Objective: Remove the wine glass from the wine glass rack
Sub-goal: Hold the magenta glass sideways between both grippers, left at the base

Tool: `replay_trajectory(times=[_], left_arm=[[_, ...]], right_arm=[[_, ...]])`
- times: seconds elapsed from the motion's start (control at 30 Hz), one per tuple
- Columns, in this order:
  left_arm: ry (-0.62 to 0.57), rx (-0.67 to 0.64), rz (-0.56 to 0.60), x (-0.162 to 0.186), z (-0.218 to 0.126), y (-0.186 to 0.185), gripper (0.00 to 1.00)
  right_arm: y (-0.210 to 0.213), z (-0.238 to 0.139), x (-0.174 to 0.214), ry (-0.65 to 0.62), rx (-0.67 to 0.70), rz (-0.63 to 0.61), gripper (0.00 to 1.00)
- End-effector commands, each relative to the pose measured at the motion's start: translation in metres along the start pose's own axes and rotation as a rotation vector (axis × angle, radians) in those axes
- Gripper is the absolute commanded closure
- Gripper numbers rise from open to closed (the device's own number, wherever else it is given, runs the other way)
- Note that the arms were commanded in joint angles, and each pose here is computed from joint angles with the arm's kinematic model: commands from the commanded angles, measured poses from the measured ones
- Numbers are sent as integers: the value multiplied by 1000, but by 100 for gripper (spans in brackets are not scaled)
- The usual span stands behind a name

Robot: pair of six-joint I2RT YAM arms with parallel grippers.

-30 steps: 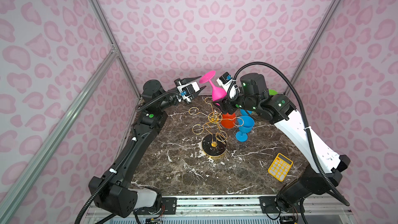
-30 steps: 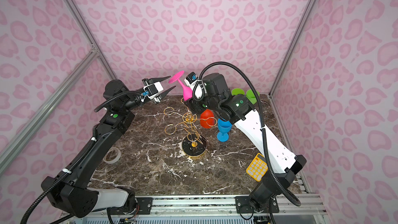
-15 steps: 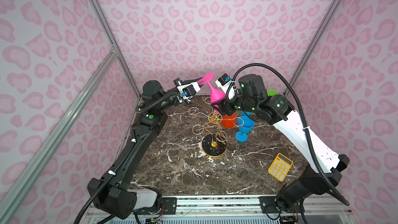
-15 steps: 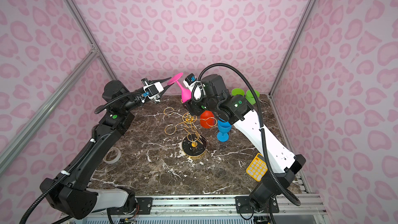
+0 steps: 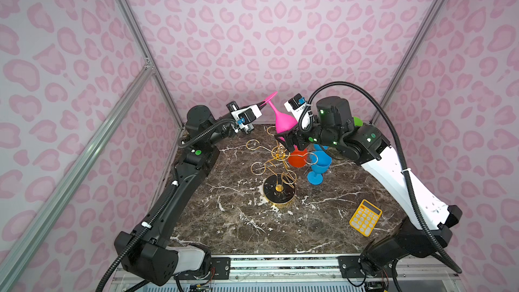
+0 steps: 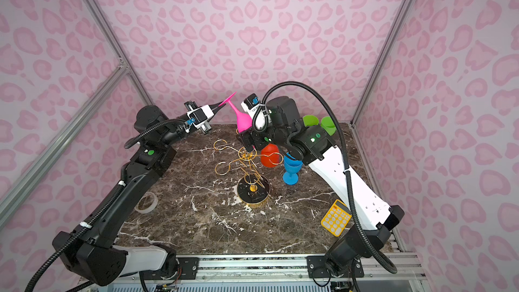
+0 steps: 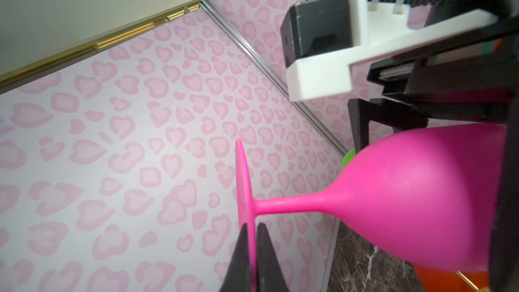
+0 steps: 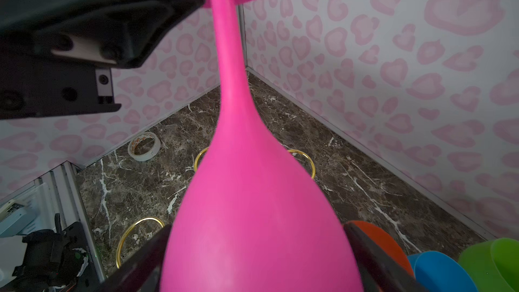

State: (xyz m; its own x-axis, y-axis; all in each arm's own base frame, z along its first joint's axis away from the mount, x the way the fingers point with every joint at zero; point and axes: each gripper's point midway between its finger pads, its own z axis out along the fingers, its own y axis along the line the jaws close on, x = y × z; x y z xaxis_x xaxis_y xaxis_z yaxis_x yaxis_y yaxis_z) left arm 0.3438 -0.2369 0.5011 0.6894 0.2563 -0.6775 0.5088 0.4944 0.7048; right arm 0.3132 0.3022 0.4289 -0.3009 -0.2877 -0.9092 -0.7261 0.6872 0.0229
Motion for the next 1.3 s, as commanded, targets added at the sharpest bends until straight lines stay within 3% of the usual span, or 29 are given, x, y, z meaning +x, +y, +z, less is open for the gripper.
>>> replay_trajectory(times=[0.0, 0.3, 0.5, 0.57, 0.67, 0.77, 1.27], left_arm=[[-53, -77, -48, -16, 1, 21, 97], [6, -162, -279, 2, 8, 40, 97], [45, -191, -503, 22, 10, 48, 97], [37, -185, -558, 24, 8, 49, 97], [20, -153, -626, 22, 7, 48, 97], [2, -110, -692, 19, 6, 45, 97], [14, -92, -702, 20, 1, 37, 97]], right_arm=[[-2, -14, -23, -104, 17, -8, 4], [-1, -99, -52, -390, 45, -21, 2], [-11, -163, -45, -560, 110, 30, 6], [-18, -165, -32, -564, 141, 51, 12], [-29, -161, -22, -562, 144, 91, 29], [-39, -144, -19, -538, 113, 135, 36], [-37, -75, -47, -510, -57, 162, 43]])
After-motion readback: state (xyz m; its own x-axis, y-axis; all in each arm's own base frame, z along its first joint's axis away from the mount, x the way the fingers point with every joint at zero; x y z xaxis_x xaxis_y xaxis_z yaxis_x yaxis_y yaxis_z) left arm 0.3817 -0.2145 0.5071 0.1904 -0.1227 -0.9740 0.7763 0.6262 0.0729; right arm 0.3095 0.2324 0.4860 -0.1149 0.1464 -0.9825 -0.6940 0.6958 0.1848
